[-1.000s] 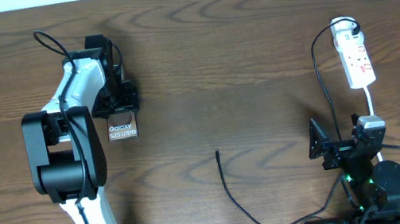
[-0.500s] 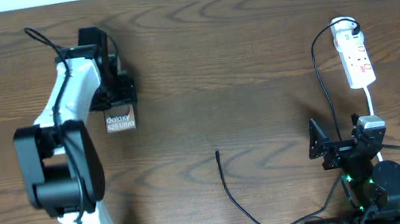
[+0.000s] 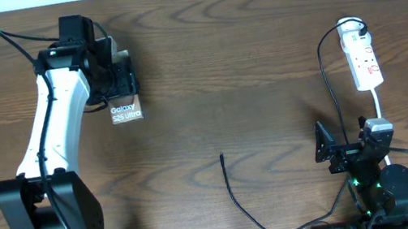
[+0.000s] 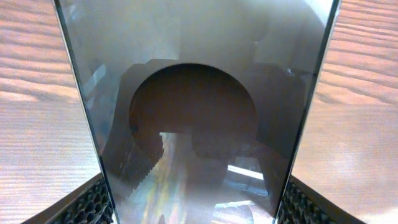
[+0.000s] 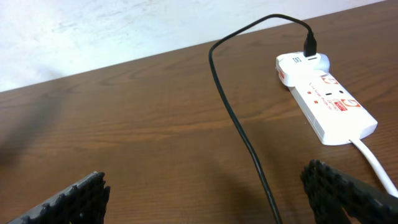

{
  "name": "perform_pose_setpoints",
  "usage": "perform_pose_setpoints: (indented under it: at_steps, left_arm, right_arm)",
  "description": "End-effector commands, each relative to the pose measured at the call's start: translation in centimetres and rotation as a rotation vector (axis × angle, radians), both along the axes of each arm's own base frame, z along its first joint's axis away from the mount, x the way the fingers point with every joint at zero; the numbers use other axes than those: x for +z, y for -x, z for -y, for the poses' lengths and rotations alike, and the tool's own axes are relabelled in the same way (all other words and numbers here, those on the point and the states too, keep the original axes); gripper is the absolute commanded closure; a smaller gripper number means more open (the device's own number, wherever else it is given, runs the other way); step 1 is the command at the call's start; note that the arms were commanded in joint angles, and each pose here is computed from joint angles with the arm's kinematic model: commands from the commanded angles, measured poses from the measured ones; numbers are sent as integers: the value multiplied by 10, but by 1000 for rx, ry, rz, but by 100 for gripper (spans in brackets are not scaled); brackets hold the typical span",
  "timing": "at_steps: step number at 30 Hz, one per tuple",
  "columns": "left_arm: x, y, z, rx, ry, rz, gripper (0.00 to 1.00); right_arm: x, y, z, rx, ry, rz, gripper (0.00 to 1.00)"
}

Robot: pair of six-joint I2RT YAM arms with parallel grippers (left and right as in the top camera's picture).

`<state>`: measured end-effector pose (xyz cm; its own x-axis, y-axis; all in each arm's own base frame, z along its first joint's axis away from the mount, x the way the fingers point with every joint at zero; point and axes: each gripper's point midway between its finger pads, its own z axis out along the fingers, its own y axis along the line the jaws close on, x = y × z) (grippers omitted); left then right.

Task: Plug charger to phone and switch on socket
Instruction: 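Lift the phone with the left gripper and turn it upright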

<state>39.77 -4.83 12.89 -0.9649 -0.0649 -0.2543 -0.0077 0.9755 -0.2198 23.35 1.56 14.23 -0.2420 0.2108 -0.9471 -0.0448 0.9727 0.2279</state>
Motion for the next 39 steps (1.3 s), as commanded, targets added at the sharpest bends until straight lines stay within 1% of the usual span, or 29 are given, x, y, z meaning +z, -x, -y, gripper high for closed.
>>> perform_pose_setpoints:
  at_steps: [1, 6, 10, 15, 18, 19, 28, 35, 39]
  left_arm:
    - [29, 1, 23, -4, 151, 33, 93]
    - [39, 9, 49, -19, 318, -6, 93]
    - [49, 12, 64, 32, 442, -48, 92]
    - [55, 15, 73, 221, 558, -162, 92]
    - [62, 17, 81, 286, 634, -221, 93]
    - [66, 18, 86, 298, 677, -248, 93]
    - [102, 28, 111, 293, 936, -388, 92]
    - [132, 34, 116, 308, 1125, -520, 93]
    - [146, 36, 113, 281, 1202, -545, 92]
  right_arm:
    - [0, 0, -1, 3, -10, 2, 1]
    - [0, 0, -1, 3, -10, 2, 1]
    - [0, 0, -1, 3, -10, 2, 1]
    - [0, 0, -1, 3, -10, 2, 1]
    - [0, 0, -1, 3, -10, 2, 1]
    - [0, 0, -1, 3, -10, 2, 1]
    - [0, 0, -1, 3, -10, 2, 1]
    - [0, 0, -1, 3, -10, 2, 1]
    - [0, 0, -1, 3, -11, 2, 1]
